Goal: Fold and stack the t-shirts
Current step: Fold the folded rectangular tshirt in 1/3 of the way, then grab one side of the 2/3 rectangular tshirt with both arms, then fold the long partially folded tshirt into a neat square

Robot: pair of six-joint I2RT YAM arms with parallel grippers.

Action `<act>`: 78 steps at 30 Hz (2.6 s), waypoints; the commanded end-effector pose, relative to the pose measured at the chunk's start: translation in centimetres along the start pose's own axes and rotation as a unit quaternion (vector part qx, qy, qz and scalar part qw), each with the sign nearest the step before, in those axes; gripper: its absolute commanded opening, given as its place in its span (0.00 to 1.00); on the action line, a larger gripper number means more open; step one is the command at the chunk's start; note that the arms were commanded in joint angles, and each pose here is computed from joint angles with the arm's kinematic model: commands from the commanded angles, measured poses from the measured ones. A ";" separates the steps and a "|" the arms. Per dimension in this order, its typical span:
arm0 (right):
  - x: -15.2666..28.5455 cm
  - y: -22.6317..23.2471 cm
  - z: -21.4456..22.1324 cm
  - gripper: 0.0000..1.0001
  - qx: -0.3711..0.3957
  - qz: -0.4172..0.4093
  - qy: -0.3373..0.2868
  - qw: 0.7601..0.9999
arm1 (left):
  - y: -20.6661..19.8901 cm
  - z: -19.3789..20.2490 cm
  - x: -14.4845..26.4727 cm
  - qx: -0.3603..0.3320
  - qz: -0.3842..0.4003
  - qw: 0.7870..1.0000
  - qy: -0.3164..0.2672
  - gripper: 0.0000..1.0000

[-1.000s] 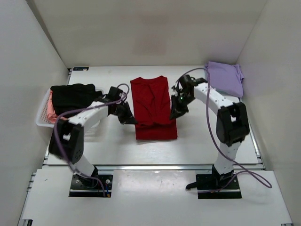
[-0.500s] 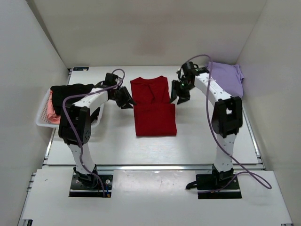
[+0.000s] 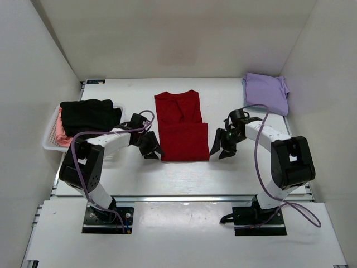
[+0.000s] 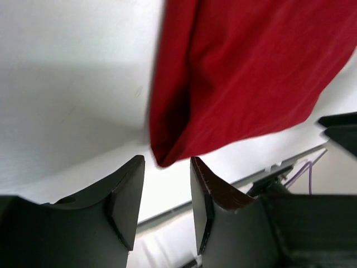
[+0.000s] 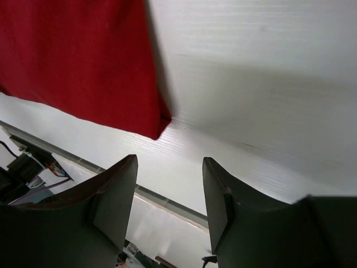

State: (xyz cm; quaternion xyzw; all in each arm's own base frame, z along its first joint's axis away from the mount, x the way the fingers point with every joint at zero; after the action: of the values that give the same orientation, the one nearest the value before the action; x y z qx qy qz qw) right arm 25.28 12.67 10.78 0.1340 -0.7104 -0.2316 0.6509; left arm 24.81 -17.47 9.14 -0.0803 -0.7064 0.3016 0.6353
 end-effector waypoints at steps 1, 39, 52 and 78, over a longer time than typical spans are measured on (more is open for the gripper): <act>-1.1 2.0 -0.9 0.48 0.014 -0.039 -0.024 0.999 | -1.9 -1.2 -0.4 -0.019 0.028 0.998 -0.051 0.49; 2.2 2.3 15.3 0.00 0.086 -0.042 0.160 0.982 | 4.5 12.6 4.7 0.038 0.067 0.997 -0.010 0.00; 4.6 9.1 -8.1 0.00 0.105 -0.066 0.033 0.992 | -6.5 -7.3 8.4 0.015 0.119 0.984 -0.129 0.00; -6.9 10.0 -19.8 0.61 0.149 0.022 0.009 0.989 | -13.4 -17.2 12.9 0.021 0.222 0.944 -0.244 0.98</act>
State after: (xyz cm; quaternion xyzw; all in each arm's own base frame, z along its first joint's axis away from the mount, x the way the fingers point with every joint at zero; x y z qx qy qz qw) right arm 48.24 19.09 11.39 0.1974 -0.7474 -0.1332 0.6202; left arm 43.01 -15.55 21.93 -0.0970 -0.7851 0.4553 0.4085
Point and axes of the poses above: each gripper's point midway between its finger pads, its own x axis back along the fingers, its own y axis along the line the jaws close on, z = x × y, the point moved 6 cm from there along x, back along the fingers
